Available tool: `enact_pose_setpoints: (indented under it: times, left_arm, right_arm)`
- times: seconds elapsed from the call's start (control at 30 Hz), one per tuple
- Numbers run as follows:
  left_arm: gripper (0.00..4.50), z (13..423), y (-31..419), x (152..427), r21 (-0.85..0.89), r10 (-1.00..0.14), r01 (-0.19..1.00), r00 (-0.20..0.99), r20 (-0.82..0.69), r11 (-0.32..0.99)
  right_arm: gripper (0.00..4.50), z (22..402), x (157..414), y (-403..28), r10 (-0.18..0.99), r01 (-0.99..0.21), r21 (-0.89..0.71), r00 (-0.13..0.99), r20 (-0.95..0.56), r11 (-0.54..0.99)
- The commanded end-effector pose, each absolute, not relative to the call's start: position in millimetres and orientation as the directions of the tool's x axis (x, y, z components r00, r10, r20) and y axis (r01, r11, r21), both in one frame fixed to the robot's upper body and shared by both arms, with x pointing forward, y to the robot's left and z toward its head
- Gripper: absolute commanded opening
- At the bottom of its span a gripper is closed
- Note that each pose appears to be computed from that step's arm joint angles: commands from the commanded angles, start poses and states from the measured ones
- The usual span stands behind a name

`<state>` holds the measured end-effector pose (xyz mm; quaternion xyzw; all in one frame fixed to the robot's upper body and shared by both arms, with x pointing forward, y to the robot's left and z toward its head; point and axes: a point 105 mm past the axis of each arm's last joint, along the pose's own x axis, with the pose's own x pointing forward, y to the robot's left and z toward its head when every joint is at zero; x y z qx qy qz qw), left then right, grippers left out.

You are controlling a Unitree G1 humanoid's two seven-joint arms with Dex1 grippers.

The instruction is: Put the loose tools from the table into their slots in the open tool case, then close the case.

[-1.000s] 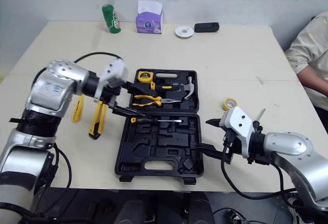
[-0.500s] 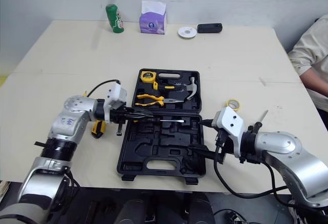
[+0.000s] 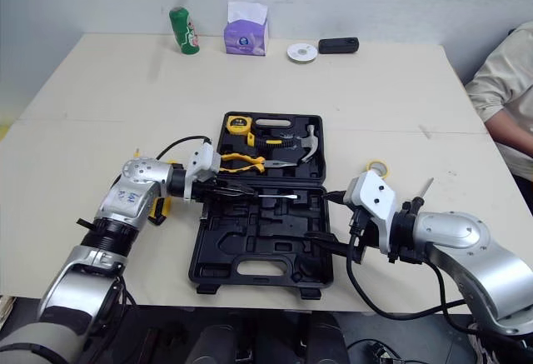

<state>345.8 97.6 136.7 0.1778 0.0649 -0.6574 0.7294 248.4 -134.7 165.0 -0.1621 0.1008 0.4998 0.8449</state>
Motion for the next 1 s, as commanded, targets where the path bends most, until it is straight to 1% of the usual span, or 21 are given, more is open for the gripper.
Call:
enact_pose_setpoints:
  times: [0.03, 0.23, 0.4, 0.5, 0.63, 0.7, 1.0]
  left_arm:
    - [0.02, 125.3, 98.2, 345.2, 0.182, -0.916, 0.981, 0.127, -0.380, 0.060]
    - [0.02, 107.9, 102.6, 350.5, 0.178, -0.875, 0.979, 0.172, -0.453, 0.101]
    - [0.02, 91.7, 109.0, 342.8, 0.144, -0.833, 0.989, 0.115, -0.540, 0.044]
    - [0.02, 85.3, 109.1, 340.1, 0.102, -0.813, 0.994, 0.093, -0.575, 0.042]
    - [0.02, 73.3, 113.9, 346.4, 0.130, -0.746, 0.990, 0.124, -0.655, 0.051]
    - [0.02, 71.8, 114.7, 349.3, 0.134, -0.736, 0.989, 0.138, -0.663, 0.064]
    - [0.02, 71.0, 112.6, 347.7, 0.120, -0.742, 0.991, 0.126, -0.658, 0.062]
  right_arm:
    - [4.50, 168.5, 244.9, -130.6, 0.822, -0.881, -0.189, 0.474, -0.315, 0.435]
    - [4.50, 167.9, 243.8, -128.1, 0.824, -0.878, -0.183, 0.479, -0.304, 0.443]
    - [4.50, 167.8, 244.9, -129.4, 0.817, -0.866, -0.173, 0.500, -0.286, 0.469]
    - [4.50, 168.0, 246.2, -131.2, 0.812, -0.857, -0.169, 0.515, -0.276, 0.486]
    - [4.50, 166.3, 247.0, -132.8, 0.803, -0.849, -0.170, 0.528, -0.277, 0.500]
    - [4.50, 165.0, 247.0, -133.0, 0.800, -0.847, -0.171, 0.531, -0.280, 0.503]
    - [4.50, 160.0, 247.6, -134.2, 0.791, -0.843, -0.170, 0.538, -0.292, 0.510]
